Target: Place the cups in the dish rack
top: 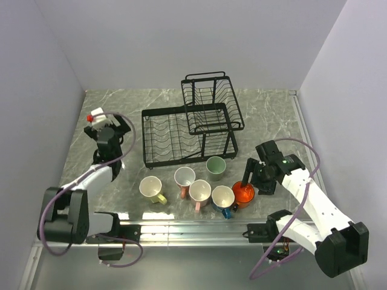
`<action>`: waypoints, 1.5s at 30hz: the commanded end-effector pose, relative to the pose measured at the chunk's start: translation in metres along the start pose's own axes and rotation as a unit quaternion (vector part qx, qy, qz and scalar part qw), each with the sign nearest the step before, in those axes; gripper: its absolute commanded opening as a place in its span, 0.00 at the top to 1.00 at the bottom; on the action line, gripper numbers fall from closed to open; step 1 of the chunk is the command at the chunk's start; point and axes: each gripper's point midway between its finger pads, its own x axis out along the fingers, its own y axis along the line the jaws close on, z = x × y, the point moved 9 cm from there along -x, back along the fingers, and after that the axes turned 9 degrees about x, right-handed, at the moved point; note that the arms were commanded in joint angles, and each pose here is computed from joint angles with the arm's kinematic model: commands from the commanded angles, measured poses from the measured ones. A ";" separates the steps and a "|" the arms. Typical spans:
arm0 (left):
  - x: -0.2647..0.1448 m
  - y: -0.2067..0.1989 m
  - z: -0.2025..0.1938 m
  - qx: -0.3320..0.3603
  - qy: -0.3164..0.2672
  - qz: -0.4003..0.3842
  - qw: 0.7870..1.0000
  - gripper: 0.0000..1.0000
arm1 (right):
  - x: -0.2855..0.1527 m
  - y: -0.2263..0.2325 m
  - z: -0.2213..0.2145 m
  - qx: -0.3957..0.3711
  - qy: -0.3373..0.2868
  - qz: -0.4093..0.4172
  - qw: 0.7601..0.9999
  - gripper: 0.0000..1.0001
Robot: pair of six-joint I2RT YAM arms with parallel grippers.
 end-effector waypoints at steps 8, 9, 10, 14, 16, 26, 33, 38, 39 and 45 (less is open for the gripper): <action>-0.010 -0.025 0.084 -0.076 0.079 -0.056 0.992 0.01 | 0.027 -0.009 -0.012 0.025 0.009 -0.020 0.999 0.35; -0.012 -0.027 0.088 -0.081 0.088 -0.061 0.991 0.01 | 0.029 -0.010 -0.013 0.028 0.009 -0.019 0.999 0.36; -0.016 -0.030 0.094 -0.095 0.092 -0.078 0.988 0.01 | 0.033 -0.012 -0.015 0.030 0.013 -0.021 0.999 0.41; -0.030 -0.034 0.114 -0.129 0.083 -0.116 0.981 0.01 | 0.041 -0.010 -0.017 0.031 0.014 -0.010 0.999 0.70; -0.037 -0.035 0.116 -0.115 0.094 -0.140 0.979 0.01 | 0.040 -0.009 -0.017 0.033 0.008 -0.003 0.999 0.89; -0.056 -0.041 0.156 -0.146 0.065 -0.205 0.966 0.01 | -0.019 -0.004 -0.001 0.057 -0.111 0.025 0.992 1.00; -0.062 -0.075 0.170 -0.157 0.151 -0.365 0.905 0.05 | -0.080 0.002 0.012 0.057 -0.197 0.049 0.977 1.00; -0.088 -0.122 0.211 -0.188 0.158 -0.504 0.828 0.10 | -0.157 0.042 0.033 0.010 -0.278 0.218 0.935 1.00; -0.091 -0.133 0.215 -0.194 0.160 -0.524 0.814 0.09 | -0.170 0.050 0.035 0.002 -0.289 0.255 0.923 1.00; -0.152 -0.179 0.241 -0.226 0.138 -0.709 0.654 0.08 | -0.235 0.099 0.042 -0.026 -0.294 0.470 0.832 1.00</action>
